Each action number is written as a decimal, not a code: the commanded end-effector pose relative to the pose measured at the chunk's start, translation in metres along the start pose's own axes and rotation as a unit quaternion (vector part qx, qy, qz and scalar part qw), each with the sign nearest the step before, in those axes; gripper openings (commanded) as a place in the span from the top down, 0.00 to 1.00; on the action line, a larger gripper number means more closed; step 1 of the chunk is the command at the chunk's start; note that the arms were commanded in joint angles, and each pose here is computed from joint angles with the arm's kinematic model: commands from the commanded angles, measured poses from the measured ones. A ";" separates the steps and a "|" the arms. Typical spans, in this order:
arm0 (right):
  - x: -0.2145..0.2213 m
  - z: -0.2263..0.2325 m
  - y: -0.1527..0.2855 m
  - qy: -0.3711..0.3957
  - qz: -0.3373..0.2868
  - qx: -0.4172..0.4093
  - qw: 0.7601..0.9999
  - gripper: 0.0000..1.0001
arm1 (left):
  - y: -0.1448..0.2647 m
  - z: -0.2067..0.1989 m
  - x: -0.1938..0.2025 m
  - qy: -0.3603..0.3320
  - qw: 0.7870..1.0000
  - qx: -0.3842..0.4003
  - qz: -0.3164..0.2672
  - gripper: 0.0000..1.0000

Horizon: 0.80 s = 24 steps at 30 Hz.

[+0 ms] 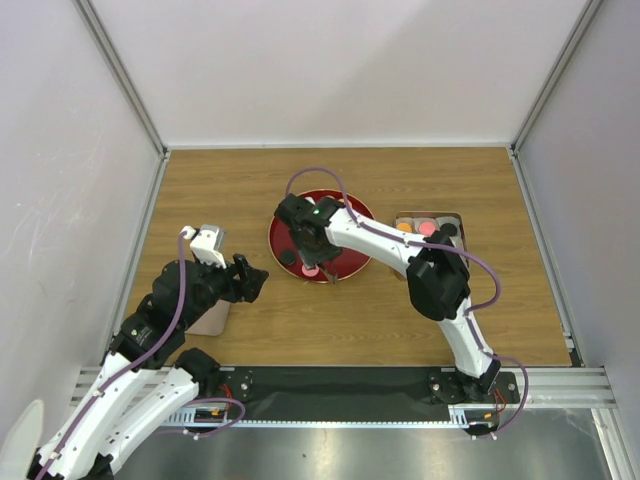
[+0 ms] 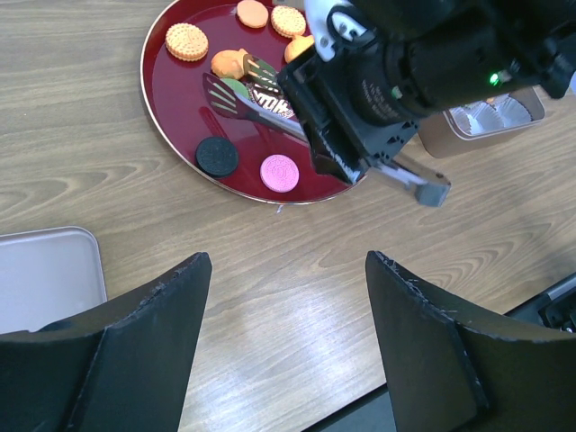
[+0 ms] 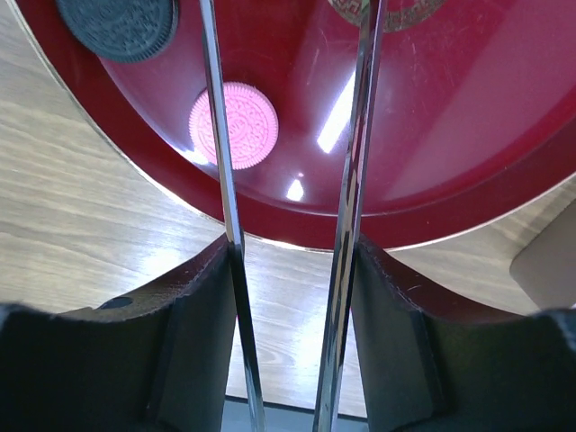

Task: Pack the cookies

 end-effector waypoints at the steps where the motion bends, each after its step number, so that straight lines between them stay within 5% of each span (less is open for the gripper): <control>1: -0.004 0.002 0.008 0.017 -0.015 0.026 0.999 0.47 | 0.002 -0.001 -0.006 -0.004 1.000 0.002 -0.019 0.24; 24: 0.000 0.008 0.016 0.061 -0.013 0.073 0.995 0.54 | 0.002 -0.001 -0.006 -0.005 1.000 0.003 -0.018 0.24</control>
Point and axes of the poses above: each gripper's point midway between its finger pads, its own y axis back along the fingers, its own z axis along the line the jaws close on, x = y × z, the point moved 10 cm from there along y, back along the fingers, and after that the axes turned 14 degrees about -y, right-handed, at the moved point
